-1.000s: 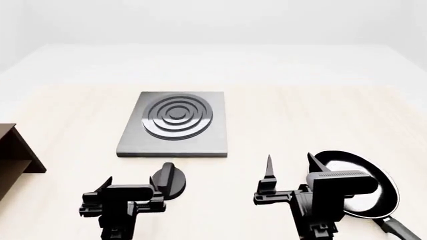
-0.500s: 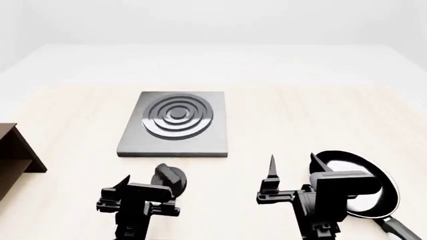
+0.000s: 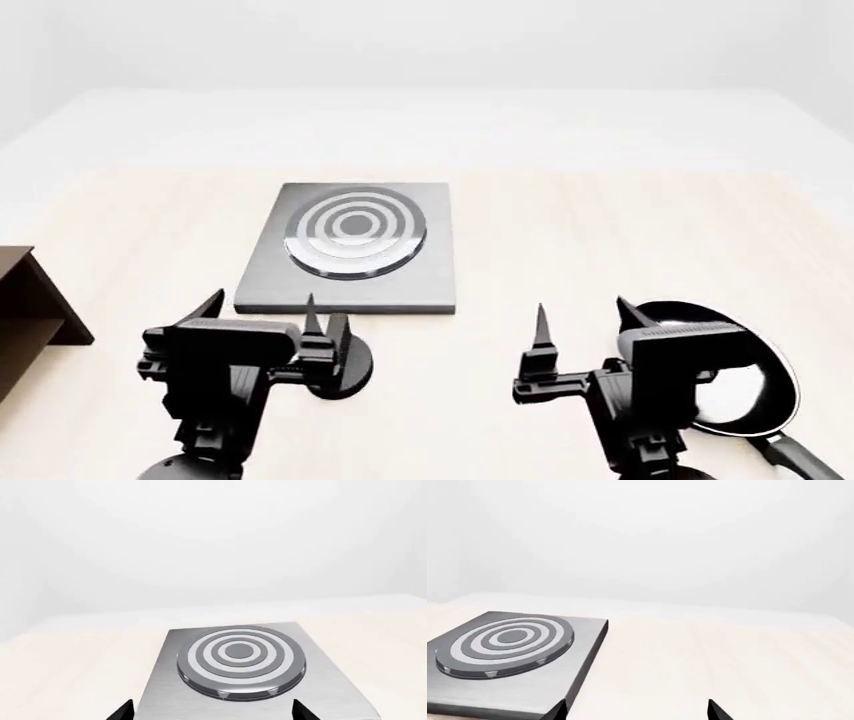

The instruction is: Turn on the stove and put the frying pan on it.

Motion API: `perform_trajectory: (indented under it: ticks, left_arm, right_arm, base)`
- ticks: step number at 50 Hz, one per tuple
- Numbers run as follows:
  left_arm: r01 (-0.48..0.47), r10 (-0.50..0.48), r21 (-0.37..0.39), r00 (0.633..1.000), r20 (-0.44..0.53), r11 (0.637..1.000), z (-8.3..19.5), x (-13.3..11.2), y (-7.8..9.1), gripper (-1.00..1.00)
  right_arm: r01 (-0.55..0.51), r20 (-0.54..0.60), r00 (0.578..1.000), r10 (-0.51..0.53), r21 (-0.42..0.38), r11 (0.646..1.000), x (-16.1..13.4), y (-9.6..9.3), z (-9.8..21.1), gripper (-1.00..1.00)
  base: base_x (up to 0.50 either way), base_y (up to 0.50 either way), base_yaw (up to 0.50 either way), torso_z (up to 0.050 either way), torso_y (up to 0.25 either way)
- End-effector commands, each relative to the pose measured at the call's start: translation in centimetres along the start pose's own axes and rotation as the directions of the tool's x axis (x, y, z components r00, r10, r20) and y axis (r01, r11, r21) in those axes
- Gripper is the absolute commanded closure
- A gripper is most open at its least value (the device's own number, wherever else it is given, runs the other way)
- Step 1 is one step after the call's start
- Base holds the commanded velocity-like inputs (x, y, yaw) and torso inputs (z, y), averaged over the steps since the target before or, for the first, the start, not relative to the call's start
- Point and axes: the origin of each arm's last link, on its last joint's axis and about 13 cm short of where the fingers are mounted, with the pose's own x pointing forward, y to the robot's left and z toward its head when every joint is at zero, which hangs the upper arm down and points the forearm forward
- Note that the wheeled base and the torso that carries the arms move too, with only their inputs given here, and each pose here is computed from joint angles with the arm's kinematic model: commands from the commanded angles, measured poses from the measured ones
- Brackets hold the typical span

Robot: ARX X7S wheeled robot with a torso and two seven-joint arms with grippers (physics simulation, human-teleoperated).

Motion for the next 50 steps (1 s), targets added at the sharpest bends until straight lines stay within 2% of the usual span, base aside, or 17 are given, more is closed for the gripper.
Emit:
perform_trajectory:
  ticks: [1,4,5,10,11,17,22,29,31,32,36,37,44,45,46,47,50]
  left_arm:
    - [-0.042,0.041,0.032,0.999,0.018,0.999,0.6,-1.0,0.9,-1.00]
    - [-0.048,0.047,0.029,0.999,0.015,0.998,0.5,-1.0,1.1,-1.00]
    - [-0.048,0.048,0.027,0.999,0.012,0.999,0.5,-1.0,1.2,-1.00]
    - [-0.047,0.047,0.024,0.999,0.017,0.999,0.4,-1.0,1.3,-1.00]
    - [-0.045,0.045,0.024,0.999,0.017,0.999,0.3,-1.0,1.3,-1.00]
    - [-0.041,0.040,0.022,0.999,0.028,0.999,0.2,-1.0,1.4,-1.00]
    - [-0.043,0.042,0.026,0.999,0.034,0.999,-0.2,-0.9,1.6,-1.00]
    - [-0.043,0.043,0.009,0.998,0.038,0.999,-0.4,-1.1,1.8,-1.00]
    - [-0.044,0.044,0.009,0.998,0.040,0.999,-0.5,-1.1,1.8,-1.00]
    - [-0.040,0.040,0.004,0.999,0.037,0.999,-0.6,-1.1,1.8,-1.00]
    - [-0.039,0.039,0.001,0.999,0.034,0.999,-0.9,-1.1,1.8,-1.00]
    - [-0.039,0.039,-0.001,0.999,0.033,0.999,-0.9,-1.1,1.8,-1.00]
    - [-0.037,0.037,-0.004,0.999,0.024,0.999,-1.2,-1.1,1.8,-1.00]
    - [-0.037,0.037,-0.002,0.999,0.019,0.999,-1.4,-1.1,1.8,-1.00]
    - [-0.037,0.037,-0.001,0.999,0.016,0.999,-1.5,-1.2,1.8,-1.00]
    - [-0.037,0.037,-0.003,0.999,0.014,0.999,-1.5,-1.2,1.8,-1.00]
    - [-0.038,0.038,-0.004,0.999,0.014,0.999,-1.5,-1.2,1.8,-1.00]
  right_arm:
    - [-0.150,-0.013,0.989,0.150,-0.019,0.989,0.1,-0.4,2.5,-1.00]
    - [-0.216,-0.040,0.976,0.215,0.001,0.976,0.1,-0.7,3.5,-1.00]
    - [-0.225,-0.035,0.974,0.223,-0.054,0.973,0.2,-0.8,4.3,-1.00]
    - [-0.237,-0.088,0.970,0.227,-0.128,0.963,0.5,-1.4,6.0,-1.00]
    - [-0.236,-0.108,0.970,0.219,-0.178,0.955,0.7,-1.7,6.3,-1.00]
    - [-0.282,-0.188,0.955,0.231,-0.317,0.905,0.8,-3.1,7.2,-1.00]
    - [-0.311,-0.215,0.944,0.250,-0.331,0.891,0.6,-4.2,7.9,-1.00]
    - [-0.318,-0.301,0.936,0.181,-0.508,0.801,-0.2,-5.4,8.6,-1.00]
    - [-0.326,-0.327,0.929,0.171,-0.510,0.796,-0.1,-5.7,8.8,-1.00]
    - [-0.348,-0.356,0.919,0.167,-0.536,0.769,-0.1,-6.0,9.0,-1.00]
    - [-0.371,-0.416,0.900,0.132,-0.569,0.734,0.3,-6.4,9.4,-1.00]
    - [-0.404,-0.467,0.877,0.113,-0.588,0.701,0.6,-6.8,9.3,-1.00]
    - [-0.459,-0.598,0.801,0.029,-0.582,0.671,1.6,-7.9,9.1,-1.00]
    - [-0.513,-0.659,0.752,0.011,-0.575,0.637,1.4,-8.3,9.0,-1.00]
    - [-0.553,-0.684,0.729,0.015,-0.577,0.601,1.2,-8.6,8.8,-1.00]
    - [-0.583,-0.725,0.688,0.007,-0.547,0.600,1.0,-8.9,8.8,-1.00]
    - [-0.603,-0.755,0.656,-0.018,-0.538,0.588,1.1,-9.4,8.8,-1.00]
  base:
    - [0.00,0.00,0.00,0.000,0.000]
    - [0.00,0.00,0.00,0.000,0.000]
    - [0.00,0.00,0.00,0.000,0.000]
    - [0.00,0.00,0.00,0.000,0.000]
    - [0.00,0.00,0.00,0.000,0.000]
    - [0.00,0.00,0.00,0.000,0.000]
    - [0.00,0.00,0.00,0.000,0.000]
    - [0.00,0.00,0.00,0.000,0.000]
    - [0.00,0.00,0.00,0.000,0.000]
    - [0.00,0.00,0.00,0.000,0.000]
    - [0.00,0.00,0.00,0.000,0.000]
    - [0.00,0.00,0.00,0.000,0.000]
    - [0.00,0.00,0.00,0.000,0.000]
    - [0.00,0.00,0.00,0.000,0.000]
    - [0.00,0.00,0.00,0.000,0.000]
    - [0.00,0.00,0.00,0.000,0.000]
    - [0.00,0.00,0.00,0.000,0.000]
